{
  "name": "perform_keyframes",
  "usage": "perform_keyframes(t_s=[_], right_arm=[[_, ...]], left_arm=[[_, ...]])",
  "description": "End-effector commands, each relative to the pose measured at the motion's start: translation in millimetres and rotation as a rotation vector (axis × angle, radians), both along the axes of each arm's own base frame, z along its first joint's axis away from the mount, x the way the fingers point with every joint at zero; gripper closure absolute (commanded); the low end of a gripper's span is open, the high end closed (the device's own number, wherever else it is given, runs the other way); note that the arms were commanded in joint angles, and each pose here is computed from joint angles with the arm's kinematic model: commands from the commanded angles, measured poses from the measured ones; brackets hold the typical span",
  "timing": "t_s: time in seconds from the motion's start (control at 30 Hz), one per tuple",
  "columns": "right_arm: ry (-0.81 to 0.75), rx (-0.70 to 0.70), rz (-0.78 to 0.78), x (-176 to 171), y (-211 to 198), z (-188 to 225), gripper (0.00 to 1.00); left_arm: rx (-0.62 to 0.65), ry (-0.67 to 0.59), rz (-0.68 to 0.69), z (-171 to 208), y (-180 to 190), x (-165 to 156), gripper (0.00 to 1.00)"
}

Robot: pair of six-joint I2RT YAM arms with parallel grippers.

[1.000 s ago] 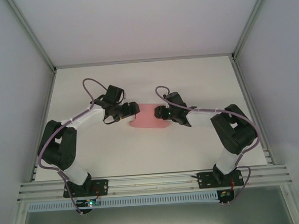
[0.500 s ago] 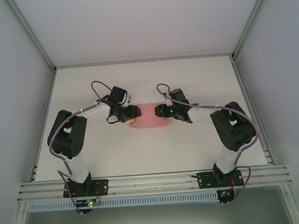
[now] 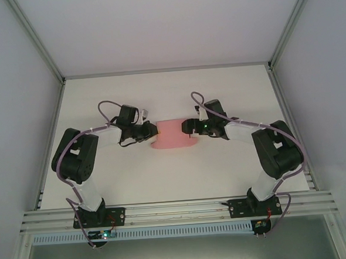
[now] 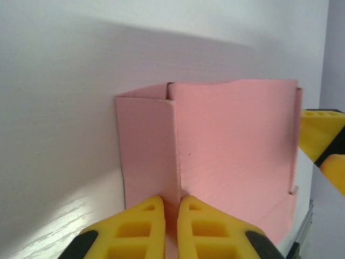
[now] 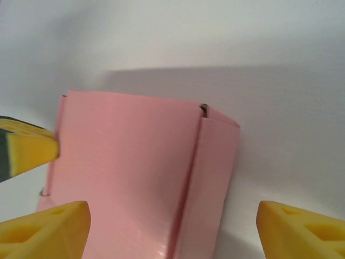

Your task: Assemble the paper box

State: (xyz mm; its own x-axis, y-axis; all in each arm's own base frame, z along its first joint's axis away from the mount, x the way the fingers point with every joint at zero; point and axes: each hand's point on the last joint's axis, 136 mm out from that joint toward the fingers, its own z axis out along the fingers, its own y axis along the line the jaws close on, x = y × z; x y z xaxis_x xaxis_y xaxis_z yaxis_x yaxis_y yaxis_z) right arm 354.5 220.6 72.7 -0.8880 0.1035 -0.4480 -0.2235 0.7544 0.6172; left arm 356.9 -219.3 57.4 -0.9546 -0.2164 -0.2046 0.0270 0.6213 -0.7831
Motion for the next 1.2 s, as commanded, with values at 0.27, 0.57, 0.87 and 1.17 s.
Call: perform_keyframes(t_s=[0.27,0.57,0.87,1.17], right_arm=[[0.173,0.158,0.054,-25.8,17.4,-6.3,0.02],[0.227,0.28,0.088,-28.4,38.8,-11.2,0.06],[0.176,0.378,0.102,-22.2,47.9,7.8,0.29],[0.136,0.389,0.08,-21.2,37.0,23.1,0.65]], left_arm=[[-0.002,0.045,0.005,-20.4,12.3,-21.1,0.92],[-0.016,0.062,0.018,-26.4,13.7,-20.4,0.93],[-0.011,0.019,0.024,-18.4,14.7,-15.5,0.91],[-0.036,-0.257,0.006,48.6,9.9,12.1,0.5]])
